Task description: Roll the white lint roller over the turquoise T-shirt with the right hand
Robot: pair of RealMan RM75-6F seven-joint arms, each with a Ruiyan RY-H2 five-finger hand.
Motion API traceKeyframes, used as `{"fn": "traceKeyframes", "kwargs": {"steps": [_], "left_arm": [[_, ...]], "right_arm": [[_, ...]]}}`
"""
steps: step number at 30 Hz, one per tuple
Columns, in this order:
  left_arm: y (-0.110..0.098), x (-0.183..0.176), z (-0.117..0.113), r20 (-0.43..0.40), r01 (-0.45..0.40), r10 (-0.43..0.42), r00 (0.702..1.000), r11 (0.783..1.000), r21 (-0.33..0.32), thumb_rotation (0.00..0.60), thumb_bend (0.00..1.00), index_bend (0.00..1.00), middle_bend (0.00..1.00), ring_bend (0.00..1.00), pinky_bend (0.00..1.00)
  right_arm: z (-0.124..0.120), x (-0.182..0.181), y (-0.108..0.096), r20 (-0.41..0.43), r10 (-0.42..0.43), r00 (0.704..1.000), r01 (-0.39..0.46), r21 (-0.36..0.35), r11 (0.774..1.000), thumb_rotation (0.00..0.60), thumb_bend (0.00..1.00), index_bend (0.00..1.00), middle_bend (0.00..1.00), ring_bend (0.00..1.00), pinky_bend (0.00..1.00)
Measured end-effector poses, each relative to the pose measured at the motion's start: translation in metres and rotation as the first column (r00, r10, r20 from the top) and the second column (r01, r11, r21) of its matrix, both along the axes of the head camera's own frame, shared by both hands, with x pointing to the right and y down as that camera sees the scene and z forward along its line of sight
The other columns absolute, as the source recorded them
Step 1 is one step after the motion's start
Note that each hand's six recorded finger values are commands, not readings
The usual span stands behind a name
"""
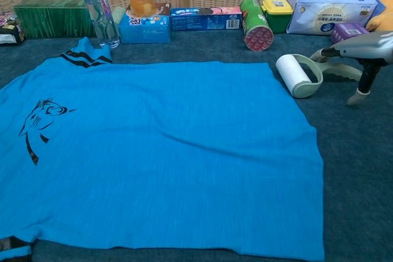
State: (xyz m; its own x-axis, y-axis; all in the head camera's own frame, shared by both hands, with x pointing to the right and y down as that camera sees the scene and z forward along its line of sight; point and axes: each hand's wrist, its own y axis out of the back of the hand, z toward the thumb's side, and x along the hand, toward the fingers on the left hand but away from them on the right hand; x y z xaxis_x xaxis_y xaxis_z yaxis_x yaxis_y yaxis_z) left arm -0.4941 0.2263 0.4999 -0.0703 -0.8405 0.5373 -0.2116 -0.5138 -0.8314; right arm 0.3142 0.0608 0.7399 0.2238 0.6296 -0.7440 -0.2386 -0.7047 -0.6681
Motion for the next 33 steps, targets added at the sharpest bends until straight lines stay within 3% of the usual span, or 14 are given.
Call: {"fn": "traceKeyframes", "kwargs": {"steps": [3,8,13,23,28,33], "left_arm": [[-0.001,-0.003,-0.001,0.003,0.005,-0.005,1.0,1.0,0.002,0.6,0.09,0.0,0.0,0.0,0.02],[-0.002,-0.006,-0.002,0.005,0.013,-0.013,1.0,1.0,0.0,0.6,0.09,0.0,0.0,0.0,0.02],[0.0,-0.01,-0.003,0.008,0.03,-0.03,1.0,1.0,-0.001,0.6,0.09,0.0,0.0,0.0,0.02],[0.002,-0.013,-0.004,0.006,0.043,-0.043,0.999,0.999,0.001,0.6,0.09,0.0,0.0,0.0,0.02],[0.0,-0.011,-0.002,0.001,0.037,-0.037,0.999,0.999,0.0,0.6,0.09,0.0,0.0,0.0,0.02],[-0.002,-0.009,-0.002,-0.003,0.029,-0.029,1.0,1.0,0.002,0.6,0.09,0.0,0.0,0.0,0.02]], "right_arm": [[0.002,-0.003,0.0,0.003,-0.004,1.0,0.004,0.003,1.0,0.6,0.03,0.13,0.3,0.08,0.13],[0.006,-0.006,-0.001,0.004,-0.003,1.0,0.003,0.012,1.0,0.6,0.04,0.29,0.33,0.09,0.15],[0.011,-0.008,0.0,0.004,0.002,1.0,-0.002,0.014,1.0,0.6,0.08,0.38,0.38,0.12,0.19],[0.015,-0.01,0.0,0.018,0.017,1.0,-0.017,0.037,0.999,0.6,0.24,0.46,0.44,0.15,0.22],[0.011,-0.01,-0.003,0.02,0.008,1.0,-0.009,0.057,0.998,0.6,0.27,0.48,0.48,0.27,0.31],[0.01,-0.008,-0.003,0.013,-0.001,1.0,0.0,0.065,0.998,0.6,0.3,0.5,0.51,0.31,0.35]]}}
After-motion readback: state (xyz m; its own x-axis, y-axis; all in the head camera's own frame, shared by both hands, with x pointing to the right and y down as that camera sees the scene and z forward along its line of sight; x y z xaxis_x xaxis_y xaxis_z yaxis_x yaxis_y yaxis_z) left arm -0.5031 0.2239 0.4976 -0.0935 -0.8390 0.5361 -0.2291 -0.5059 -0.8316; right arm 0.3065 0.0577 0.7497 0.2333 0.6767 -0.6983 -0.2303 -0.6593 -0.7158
